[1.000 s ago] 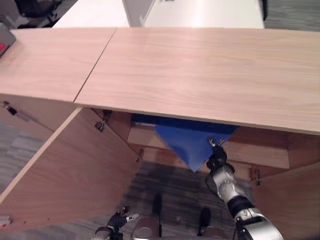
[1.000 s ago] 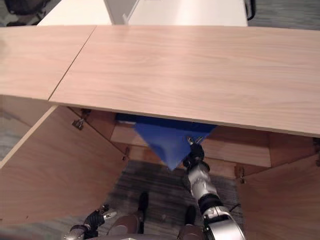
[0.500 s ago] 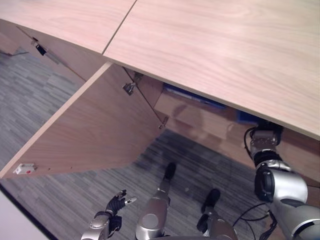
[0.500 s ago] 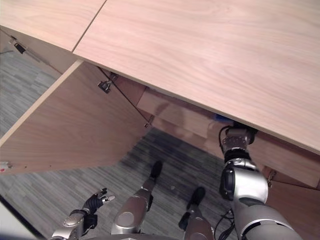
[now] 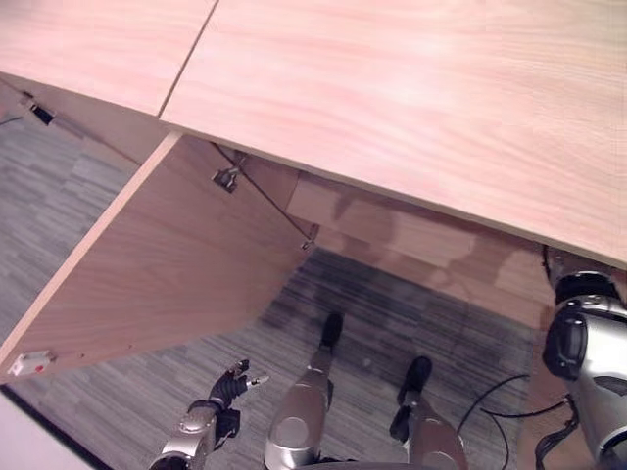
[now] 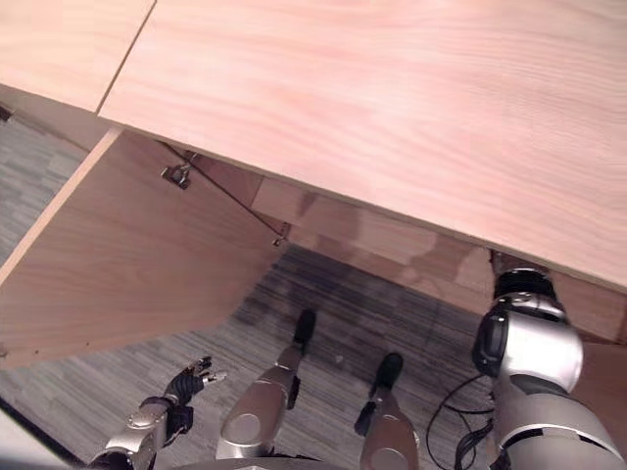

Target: Put the empty folder in the office cabinet

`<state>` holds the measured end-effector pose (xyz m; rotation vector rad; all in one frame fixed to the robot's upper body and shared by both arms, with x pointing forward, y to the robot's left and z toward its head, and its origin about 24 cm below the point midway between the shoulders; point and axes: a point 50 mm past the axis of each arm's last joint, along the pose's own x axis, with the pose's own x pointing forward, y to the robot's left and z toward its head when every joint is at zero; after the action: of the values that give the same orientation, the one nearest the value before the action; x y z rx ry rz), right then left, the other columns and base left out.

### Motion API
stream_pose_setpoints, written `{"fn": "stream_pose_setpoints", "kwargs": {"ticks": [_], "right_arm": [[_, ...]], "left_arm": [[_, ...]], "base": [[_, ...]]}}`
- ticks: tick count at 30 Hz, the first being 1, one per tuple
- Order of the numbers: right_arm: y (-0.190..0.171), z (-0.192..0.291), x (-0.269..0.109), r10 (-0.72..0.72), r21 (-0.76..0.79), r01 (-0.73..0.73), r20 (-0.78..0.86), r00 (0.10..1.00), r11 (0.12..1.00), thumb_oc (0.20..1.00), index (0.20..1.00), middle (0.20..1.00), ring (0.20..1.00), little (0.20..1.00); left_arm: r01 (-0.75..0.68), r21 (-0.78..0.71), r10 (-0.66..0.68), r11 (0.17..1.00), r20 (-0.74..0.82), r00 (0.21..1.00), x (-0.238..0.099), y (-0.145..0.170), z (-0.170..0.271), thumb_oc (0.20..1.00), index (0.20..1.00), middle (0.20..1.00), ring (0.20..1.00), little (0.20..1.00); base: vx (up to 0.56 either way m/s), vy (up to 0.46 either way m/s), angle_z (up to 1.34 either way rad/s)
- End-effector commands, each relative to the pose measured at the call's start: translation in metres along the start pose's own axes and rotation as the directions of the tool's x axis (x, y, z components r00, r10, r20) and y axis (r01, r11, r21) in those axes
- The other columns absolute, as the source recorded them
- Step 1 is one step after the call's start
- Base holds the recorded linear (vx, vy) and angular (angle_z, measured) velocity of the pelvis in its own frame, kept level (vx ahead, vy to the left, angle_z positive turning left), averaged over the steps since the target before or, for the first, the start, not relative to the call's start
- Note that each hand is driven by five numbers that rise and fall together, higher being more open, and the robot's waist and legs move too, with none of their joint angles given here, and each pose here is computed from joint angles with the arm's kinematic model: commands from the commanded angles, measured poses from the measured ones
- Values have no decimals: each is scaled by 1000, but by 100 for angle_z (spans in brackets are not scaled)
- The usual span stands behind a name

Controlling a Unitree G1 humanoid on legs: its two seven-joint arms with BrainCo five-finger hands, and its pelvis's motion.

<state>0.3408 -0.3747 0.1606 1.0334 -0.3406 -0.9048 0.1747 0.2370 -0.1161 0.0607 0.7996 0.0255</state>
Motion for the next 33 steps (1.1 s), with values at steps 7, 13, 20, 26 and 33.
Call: {"fn": "stream_pose_setpoints", "kwargs": {"ticks": [7,13,20,26,33], "right_arm": [[-28,60,13,-34,-40,43,197,980,998,200,200,200,200,200],[-5,47,13,23,-89,-11,127,992,996,200,200,200,200,200],[48,48,6,135,-40,-131,131,982,991,200,200,200,200,200],[65,69,5,152,-15,-151,177,973,988,200,200,200,200,200],[86,88,0,161,17,-169,223,961,985,200,200,200,200,200]], "left_arm": [[-15,-8,14,1000,-42,999,-6,9,-15,1000,1000,1000,1000,1000],[6,29,-5,1000,-37,999,-4,9,-10,1000,1000,1000,1000,1000],[-16,82,15,996,9,1000,-2,22,9,1000,1000,1000,1000,1000],[-46,115,44,992,14,999,-5,34,11,1000,1000,1000,1000,1000],[-54,158,49,986,34,998,-8,42,16,1000,1000,1000,1000,1000]], "base": [[-41,59,-48],[-98,-1,-32],[-93,-96,2],[-43,-54,20],[-10,-30,11]]}}
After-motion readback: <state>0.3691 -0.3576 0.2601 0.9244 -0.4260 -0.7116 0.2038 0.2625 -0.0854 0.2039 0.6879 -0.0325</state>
